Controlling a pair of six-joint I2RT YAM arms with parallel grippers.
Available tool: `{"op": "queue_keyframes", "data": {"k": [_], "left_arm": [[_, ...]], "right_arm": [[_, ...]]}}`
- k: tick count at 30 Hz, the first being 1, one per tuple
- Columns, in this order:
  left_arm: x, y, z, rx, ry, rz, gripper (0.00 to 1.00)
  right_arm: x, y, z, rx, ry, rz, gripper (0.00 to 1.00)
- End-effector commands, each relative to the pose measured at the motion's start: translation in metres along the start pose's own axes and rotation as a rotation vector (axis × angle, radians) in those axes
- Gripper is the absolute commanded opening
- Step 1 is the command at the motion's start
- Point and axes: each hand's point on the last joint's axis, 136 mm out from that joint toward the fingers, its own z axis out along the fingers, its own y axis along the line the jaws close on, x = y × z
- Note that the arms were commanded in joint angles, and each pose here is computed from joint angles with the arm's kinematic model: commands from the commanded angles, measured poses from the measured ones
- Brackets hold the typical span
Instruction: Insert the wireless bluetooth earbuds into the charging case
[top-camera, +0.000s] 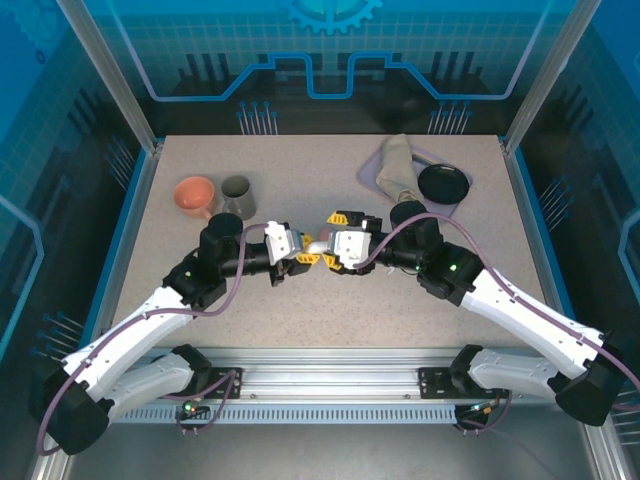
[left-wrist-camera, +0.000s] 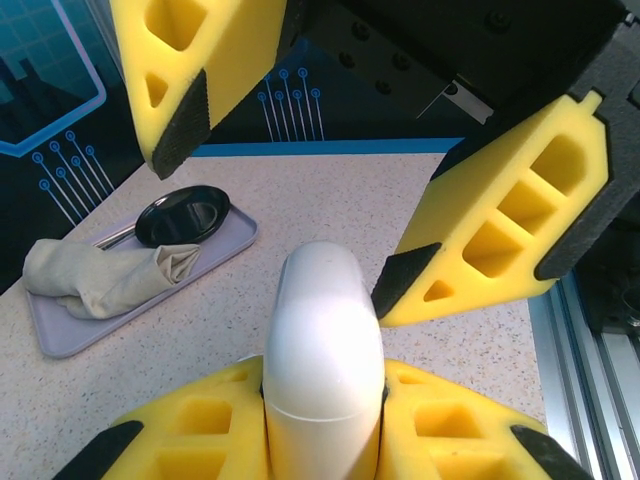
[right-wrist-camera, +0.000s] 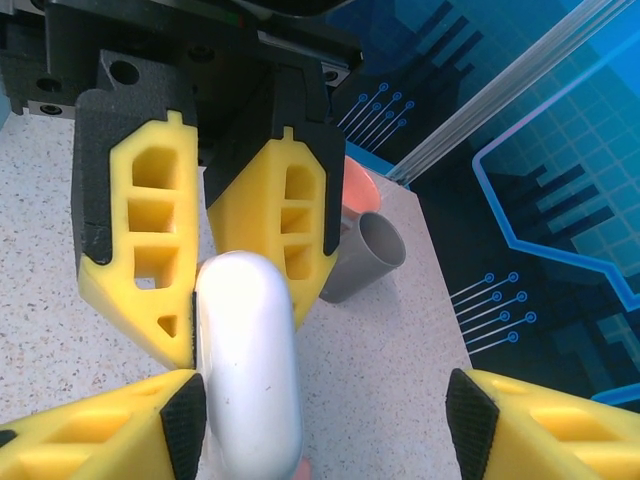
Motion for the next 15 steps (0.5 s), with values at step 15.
{"op": "queue_keyframes", "data": {"k": [15], "left_arm": [[-0.013,-0.004,-0.002,0.020,-0.018,0.045,0.00]], "right_arm": [[-0.011,-0.030,-0.007,0.097,0.027,0.016,0.65]]}}
